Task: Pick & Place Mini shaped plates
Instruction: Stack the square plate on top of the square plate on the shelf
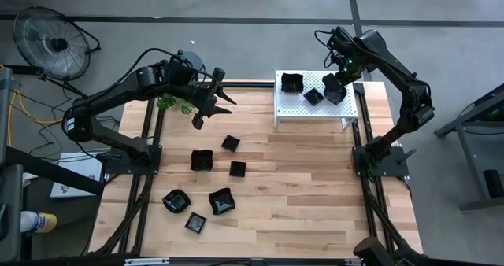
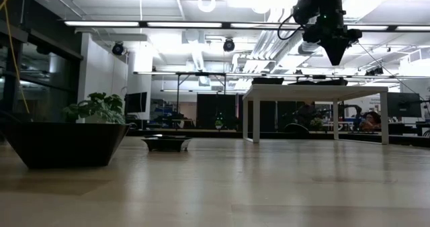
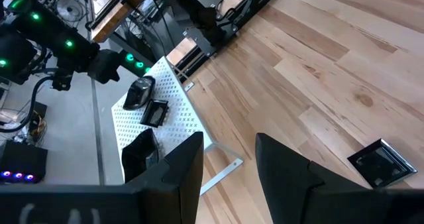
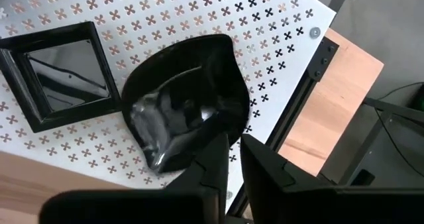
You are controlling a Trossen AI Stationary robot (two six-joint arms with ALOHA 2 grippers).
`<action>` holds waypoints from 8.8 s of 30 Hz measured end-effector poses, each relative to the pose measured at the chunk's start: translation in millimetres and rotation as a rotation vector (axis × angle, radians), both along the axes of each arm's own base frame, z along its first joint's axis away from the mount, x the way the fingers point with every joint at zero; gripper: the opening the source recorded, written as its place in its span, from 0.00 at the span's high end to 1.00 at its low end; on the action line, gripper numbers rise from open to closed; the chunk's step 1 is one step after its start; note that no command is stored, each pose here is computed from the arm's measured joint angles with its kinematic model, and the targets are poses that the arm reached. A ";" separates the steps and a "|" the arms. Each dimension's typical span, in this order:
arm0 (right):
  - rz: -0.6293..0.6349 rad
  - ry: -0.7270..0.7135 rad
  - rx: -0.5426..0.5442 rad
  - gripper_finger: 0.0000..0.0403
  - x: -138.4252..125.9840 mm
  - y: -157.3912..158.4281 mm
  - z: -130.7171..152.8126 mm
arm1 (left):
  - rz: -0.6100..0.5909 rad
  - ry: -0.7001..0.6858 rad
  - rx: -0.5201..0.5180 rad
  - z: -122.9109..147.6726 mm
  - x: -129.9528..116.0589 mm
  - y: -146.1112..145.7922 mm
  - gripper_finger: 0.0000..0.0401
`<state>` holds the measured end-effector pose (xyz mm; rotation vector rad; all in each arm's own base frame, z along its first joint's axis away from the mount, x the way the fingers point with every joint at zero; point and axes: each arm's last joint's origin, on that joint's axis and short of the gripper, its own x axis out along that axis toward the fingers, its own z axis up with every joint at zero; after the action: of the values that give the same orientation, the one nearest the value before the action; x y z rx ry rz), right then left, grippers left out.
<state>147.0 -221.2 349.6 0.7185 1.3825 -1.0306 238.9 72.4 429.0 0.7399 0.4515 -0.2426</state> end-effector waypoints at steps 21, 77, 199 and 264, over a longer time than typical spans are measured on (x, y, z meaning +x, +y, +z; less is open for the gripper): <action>0.001 -0.105 -0.149 0.89 -18.2 35.2 35.8 | 0.076 0.092 -0.016 -6.7 -4.3 0.6 0.67; 0.517 -0.556 -0.341 0.88 3.1 248.1 81.6 | 1.256 0.592 -0.970 -261.7 34.4 20.1 0.67; 0.429 -1.161 -1.147 0.59 123.6 220.7 -50.9 | 0.693 -0.716 -0.219 -76.9 103.3 -27.4 1.00; 0.347 -1.173 -1.152 1.00 126.7 218.6 -53.8 | 0.613 -0.653 -0.224 -84.2 107.1 -29.2 0.93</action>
<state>273.7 -2.7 295.8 0.0859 -0.1865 -0.7115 346.1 43.2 344.8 0.3977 0.0098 0.5096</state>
